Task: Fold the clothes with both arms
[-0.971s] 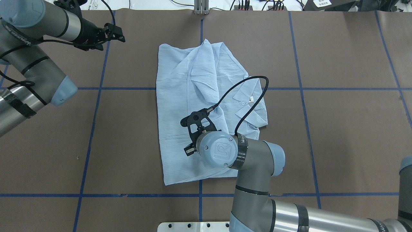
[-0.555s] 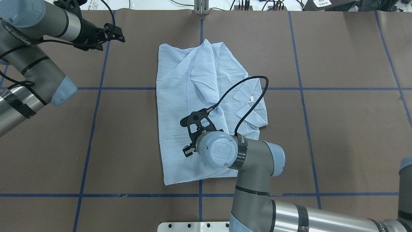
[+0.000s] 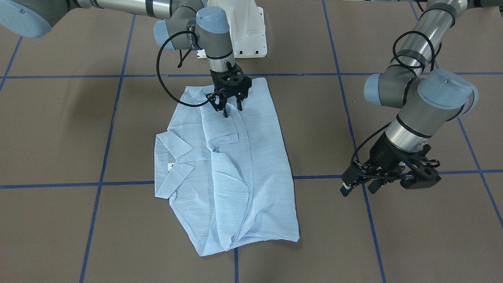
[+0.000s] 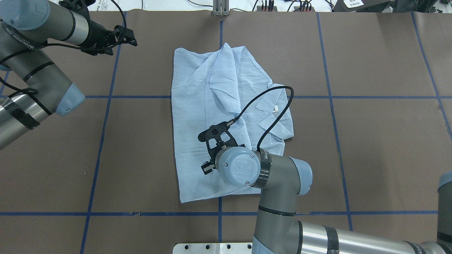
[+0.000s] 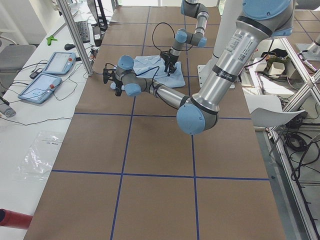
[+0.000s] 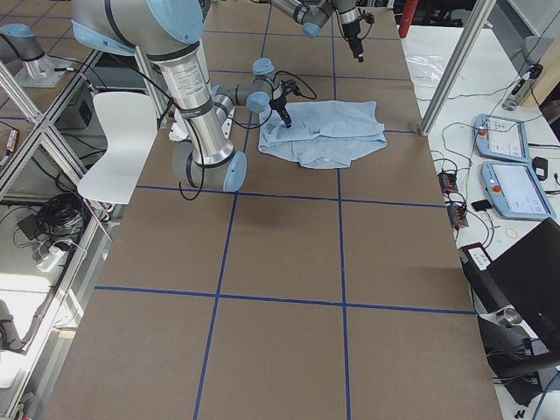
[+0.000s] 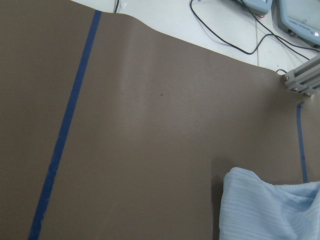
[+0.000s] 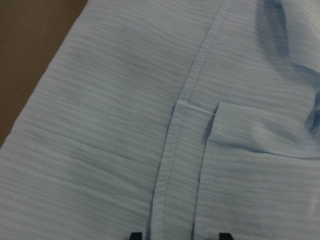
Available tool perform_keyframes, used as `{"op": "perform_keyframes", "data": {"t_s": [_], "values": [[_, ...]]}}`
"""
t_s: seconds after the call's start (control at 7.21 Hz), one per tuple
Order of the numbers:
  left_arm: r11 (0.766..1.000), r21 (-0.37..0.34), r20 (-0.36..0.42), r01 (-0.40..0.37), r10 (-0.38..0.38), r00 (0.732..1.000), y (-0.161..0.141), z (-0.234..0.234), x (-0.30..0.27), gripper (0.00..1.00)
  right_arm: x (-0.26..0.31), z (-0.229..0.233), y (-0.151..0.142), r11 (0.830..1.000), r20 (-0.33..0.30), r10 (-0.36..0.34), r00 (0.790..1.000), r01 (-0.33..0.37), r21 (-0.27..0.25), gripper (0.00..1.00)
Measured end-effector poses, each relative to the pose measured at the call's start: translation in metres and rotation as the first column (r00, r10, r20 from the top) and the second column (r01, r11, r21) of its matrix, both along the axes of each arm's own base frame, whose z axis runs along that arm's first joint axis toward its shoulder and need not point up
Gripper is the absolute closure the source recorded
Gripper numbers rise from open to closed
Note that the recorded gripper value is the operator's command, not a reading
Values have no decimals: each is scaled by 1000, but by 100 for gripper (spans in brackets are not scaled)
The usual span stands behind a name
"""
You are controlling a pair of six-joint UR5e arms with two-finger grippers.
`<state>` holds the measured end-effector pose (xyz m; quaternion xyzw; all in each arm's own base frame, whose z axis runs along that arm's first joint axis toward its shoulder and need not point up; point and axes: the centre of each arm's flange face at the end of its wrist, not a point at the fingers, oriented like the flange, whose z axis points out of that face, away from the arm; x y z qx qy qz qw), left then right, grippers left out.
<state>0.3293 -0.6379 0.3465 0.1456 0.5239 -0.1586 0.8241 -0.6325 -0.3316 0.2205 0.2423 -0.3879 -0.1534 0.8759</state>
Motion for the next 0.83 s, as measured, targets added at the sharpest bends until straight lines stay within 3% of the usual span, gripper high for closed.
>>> {"op": "perform_keyframes", "data": {"t_s": [0.14, 0.83], "values": [[1000, 0, 0, 0, 0, 1000, 0, 0, 0, 0, 0, 0, 0, 1000, 0, 0, 1000, 0, 0, 98], [1000, -3, 2, 0, 0, 1000, -2, 0, 4, 0, 6, 1, -6, 1000, 6, 13, 1000, -13, -3, 100]]}}
